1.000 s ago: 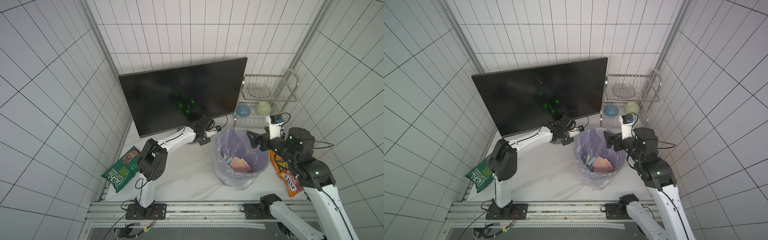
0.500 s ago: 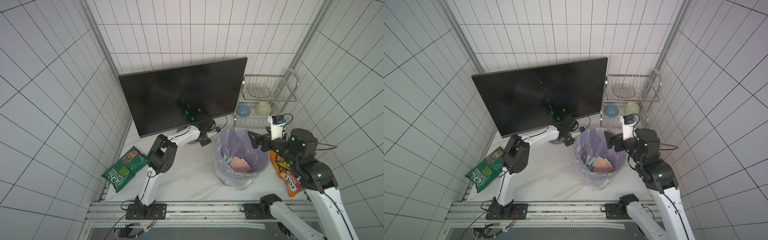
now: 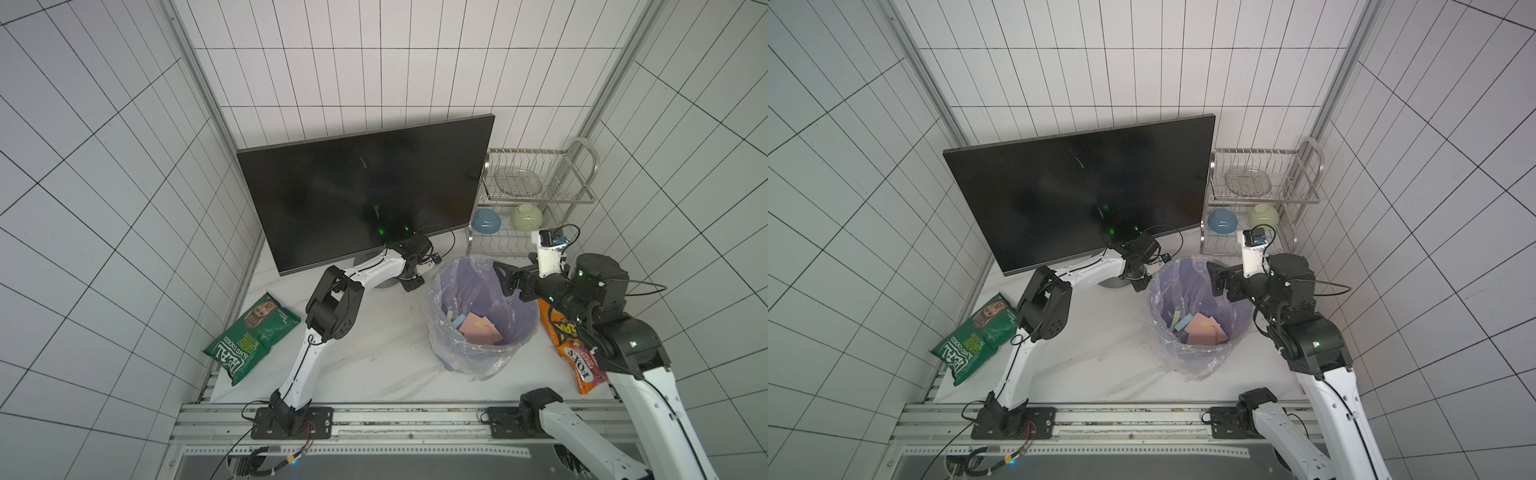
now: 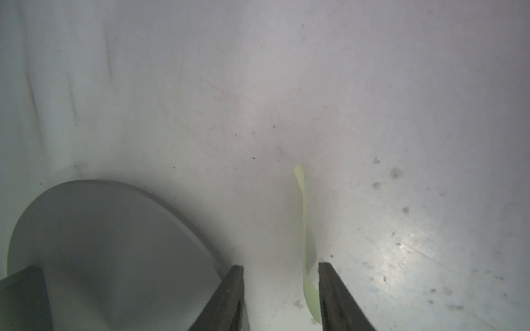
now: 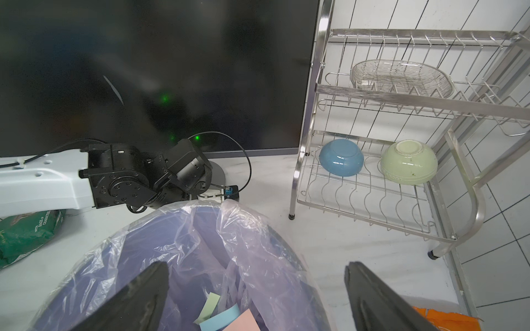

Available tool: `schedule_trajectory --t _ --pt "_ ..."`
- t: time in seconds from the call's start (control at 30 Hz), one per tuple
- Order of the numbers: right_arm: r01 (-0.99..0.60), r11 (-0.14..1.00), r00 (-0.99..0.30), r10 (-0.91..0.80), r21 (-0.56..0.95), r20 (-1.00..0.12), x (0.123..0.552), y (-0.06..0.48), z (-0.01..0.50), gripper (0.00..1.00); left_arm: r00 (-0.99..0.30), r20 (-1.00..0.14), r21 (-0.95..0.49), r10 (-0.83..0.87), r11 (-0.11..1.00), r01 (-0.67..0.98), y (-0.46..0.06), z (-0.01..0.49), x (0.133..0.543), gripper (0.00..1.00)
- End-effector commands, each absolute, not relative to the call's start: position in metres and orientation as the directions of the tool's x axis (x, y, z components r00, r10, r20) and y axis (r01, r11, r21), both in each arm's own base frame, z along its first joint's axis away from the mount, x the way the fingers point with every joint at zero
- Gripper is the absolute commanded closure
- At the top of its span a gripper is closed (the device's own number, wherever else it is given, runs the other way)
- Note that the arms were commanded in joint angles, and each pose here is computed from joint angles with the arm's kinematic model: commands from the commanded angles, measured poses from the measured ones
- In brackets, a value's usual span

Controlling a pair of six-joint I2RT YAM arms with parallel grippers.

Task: Remove the sticky note from the monitor
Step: Pick up the sticky note from the center of the board.

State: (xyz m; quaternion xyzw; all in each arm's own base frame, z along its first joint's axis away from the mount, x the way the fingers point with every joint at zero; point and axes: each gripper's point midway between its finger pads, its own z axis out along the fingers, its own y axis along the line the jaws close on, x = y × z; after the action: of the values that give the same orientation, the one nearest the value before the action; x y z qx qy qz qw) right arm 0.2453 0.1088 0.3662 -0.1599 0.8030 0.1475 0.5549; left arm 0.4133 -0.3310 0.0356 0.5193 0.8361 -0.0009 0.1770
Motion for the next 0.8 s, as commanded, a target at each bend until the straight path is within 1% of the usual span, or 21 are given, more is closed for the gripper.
schedule_trajectory --t 0.0,0.2,0.43,0.47,0.53,0.57,0.7,0.77 --pt "-0.424 0.904 -0.312 -0.08 0.063 -0.947 0.242 0.107 0.378 0.01 -0.415 -0.296 0.152 0.86 0.472 0.869 -0.335 0.03 0.416 0.61" --pt "-0.421 0.905 -0.309 -0.081 0.06 -0.948 0.242 0.106 0.379 0.01 -0.419 -0.285 0.119 0.862 0.466 0.877 -0.339 0.023 0.411 0.81" --pt "-0.422 0.904 -0.308 -0.081 0.06 -0.948 0.241 0.106 0.379 0.01 -0.431 -0.244 0.108 0.869 0.466 0.878 -0.334 0.012 0.407 0.83" --pt "-0.423 0.904 -0.309 -0.08 0.061 -0.948 0.241 0.107 0.378 0.01 -0.43 -0.242 0.107 0.869 0.465 0.879 -0.334 0.013 0.407 0.86" --pt "-0.422 0.904 -0.312 -0.081 0.062 -0.946 0.242 0.107 0.377 0.01 -0.428 -0.243 0.106 0.871 0.462 0.88 -0.334 0.014 0.406 0.98" --pt "-0.421 0.905 -0.313 -0.081 0.061 -0.946 0.242 0.106 0.377 0.01 -0.428 -0.244 0.107 0.87 0.462 0.88 -0.334 0.015 0.406 1.0" --pt "-0.419 0.906 -0.315 -0.08 0.063 -0.946 0.242 0.106 0.376 0.01 -0.42 -0.257 0.124 0.87 0.461 0.879 -0.333 0.024 0.407 1.0" --pt "-0.419 0.906 -0.314 -0.08 0.062 -0.946 0.242 0.106 0.376 0.01 -0.418 -0.282 0.137 0.864 0.467 0.874 -0.334 0.034 0.409 1.0"
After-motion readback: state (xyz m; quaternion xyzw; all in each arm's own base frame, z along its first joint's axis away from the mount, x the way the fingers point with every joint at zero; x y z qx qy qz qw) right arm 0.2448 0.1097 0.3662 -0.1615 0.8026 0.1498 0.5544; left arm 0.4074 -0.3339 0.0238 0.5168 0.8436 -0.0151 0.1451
